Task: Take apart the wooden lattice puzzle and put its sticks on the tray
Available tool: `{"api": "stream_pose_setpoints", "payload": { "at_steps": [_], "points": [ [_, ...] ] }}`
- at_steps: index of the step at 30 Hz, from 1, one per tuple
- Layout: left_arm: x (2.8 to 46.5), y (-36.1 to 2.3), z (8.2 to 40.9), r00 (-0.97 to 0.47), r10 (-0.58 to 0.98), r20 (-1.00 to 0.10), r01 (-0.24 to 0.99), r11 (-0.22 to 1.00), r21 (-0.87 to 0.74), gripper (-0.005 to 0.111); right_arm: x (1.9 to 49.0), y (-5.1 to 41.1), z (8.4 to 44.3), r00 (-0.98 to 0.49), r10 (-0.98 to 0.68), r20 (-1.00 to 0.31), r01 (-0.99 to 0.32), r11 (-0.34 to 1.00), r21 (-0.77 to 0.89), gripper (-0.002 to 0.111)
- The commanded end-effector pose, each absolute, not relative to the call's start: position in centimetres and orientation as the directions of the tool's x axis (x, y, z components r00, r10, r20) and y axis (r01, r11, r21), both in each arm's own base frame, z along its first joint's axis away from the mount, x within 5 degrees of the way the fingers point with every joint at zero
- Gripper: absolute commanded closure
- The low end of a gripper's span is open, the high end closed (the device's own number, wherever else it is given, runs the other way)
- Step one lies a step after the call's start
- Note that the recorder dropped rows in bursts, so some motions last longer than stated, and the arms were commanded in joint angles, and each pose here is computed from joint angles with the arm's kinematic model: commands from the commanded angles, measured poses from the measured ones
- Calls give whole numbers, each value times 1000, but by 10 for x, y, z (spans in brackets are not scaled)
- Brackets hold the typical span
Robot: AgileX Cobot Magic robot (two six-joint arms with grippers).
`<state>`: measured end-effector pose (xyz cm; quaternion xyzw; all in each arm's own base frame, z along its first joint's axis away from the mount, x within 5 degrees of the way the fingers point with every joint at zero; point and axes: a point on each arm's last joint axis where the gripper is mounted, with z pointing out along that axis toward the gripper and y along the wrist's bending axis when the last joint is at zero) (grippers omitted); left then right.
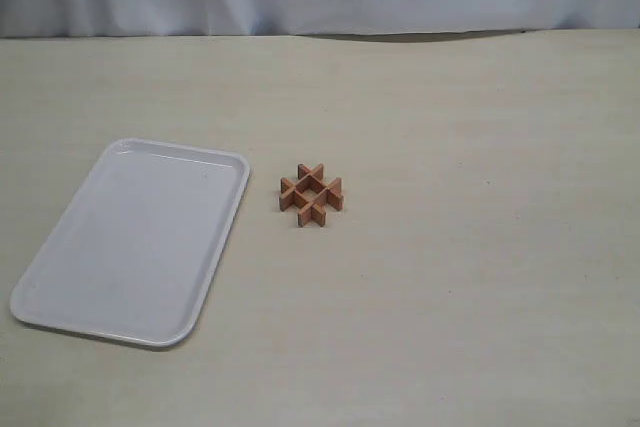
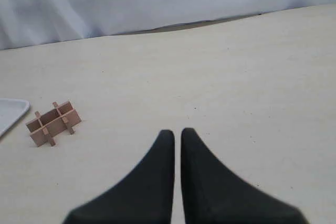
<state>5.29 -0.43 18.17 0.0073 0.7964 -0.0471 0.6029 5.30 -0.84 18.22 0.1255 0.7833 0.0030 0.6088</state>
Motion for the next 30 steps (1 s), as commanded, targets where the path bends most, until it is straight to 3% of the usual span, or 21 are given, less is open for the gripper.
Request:
{"api": "stream_pose_setpoints", "payload": {
  "at_steps": [1,10,19,22,27,30],
  "points": [
    [53,-4,181,-267,-31,-963,77,996,-54,107,53,-9,182,-220,205,-954,197,967,162,104],
    [54,-4,184,-234,-21,-972,79,996,-40,107,53,-9,182,-220,205,-954,197,967,162,104],
    [54,-6,225,213,-66,-975,121,992,-40,107,53,-9,182,-220,205,-954,197,967,162,104],
    [53,-6,229,254,-70,-965,125,991,-39,107,53,-9,182,-220,205,-954,197,967,162,104],
    [47,-6,244,357,-397,-846,263,911,-317,107,53,-9,182,-220,205,-954,197,967,162,104],
    [47,-9,244,301,-517,-801,327,846,-422,107,53,-9,182,-220,202,-954,197,967,159,104]
  ]
}}
